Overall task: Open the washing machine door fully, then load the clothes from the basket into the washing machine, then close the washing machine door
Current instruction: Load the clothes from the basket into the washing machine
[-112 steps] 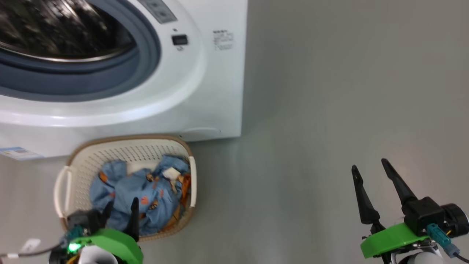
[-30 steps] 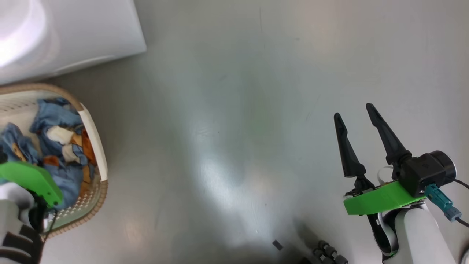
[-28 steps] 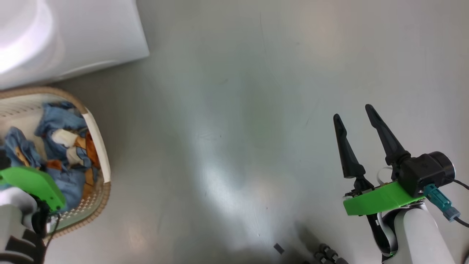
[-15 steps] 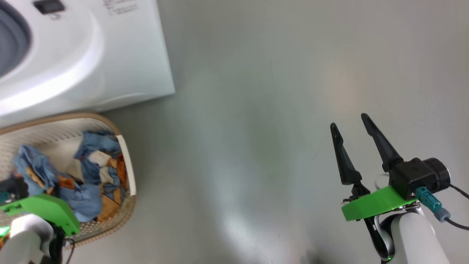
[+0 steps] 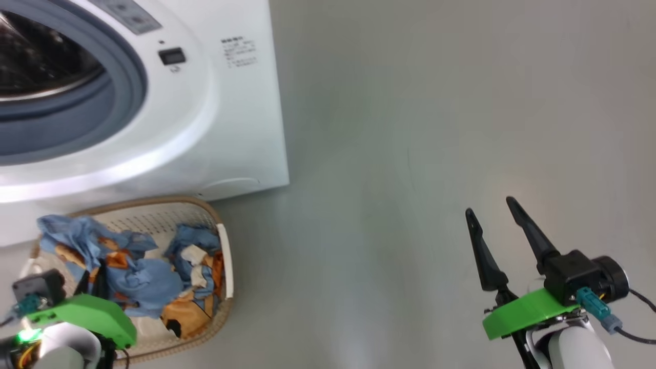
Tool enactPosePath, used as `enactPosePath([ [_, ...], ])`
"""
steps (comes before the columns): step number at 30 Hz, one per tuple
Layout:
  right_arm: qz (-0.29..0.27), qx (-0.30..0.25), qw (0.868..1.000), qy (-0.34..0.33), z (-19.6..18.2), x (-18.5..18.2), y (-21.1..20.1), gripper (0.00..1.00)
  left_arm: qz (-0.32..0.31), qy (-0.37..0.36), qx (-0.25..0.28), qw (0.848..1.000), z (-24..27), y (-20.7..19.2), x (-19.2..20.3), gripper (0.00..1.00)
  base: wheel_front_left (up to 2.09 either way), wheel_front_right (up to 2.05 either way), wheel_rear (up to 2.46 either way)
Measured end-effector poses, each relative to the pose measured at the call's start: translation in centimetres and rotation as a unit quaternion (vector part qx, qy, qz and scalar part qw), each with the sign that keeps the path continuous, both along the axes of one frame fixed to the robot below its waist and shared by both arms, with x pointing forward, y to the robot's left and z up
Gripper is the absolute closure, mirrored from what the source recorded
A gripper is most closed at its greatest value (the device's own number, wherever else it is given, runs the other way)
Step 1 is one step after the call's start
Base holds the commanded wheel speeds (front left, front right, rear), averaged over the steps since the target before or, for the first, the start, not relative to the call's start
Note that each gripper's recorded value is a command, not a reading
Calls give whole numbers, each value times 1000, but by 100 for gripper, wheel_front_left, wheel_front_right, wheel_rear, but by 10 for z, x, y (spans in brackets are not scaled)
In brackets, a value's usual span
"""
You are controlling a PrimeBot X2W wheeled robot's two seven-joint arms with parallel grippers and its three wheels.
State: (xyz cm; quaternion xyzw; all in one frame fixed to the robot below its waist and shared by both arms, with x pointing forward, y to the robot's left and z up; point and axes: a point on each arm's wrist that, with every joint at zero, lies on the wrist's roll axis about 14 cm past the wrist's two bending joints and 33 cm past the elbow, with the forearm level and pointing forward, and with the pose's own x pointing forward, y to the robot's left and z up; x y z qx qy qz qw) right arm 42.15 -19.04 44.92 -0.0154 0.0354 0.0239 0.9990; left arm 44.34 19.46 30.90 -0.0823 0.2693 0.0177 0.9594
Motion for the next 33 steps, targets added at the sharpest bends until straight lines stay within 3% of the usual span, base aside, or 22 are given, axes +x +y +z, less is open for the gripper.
enactPosePath([
  [16, 27, 9, 999, -35, 32, -35, 20, 0, 30, -156, 1, 987, 102, 11, -48, 100, 0, 0, 0],
  [33, 45, 16, 997, -65, 53, -59, 33, 0, 59, -228, -10, 972, 146, 20, -101, 100, 0, 0, 0],
])
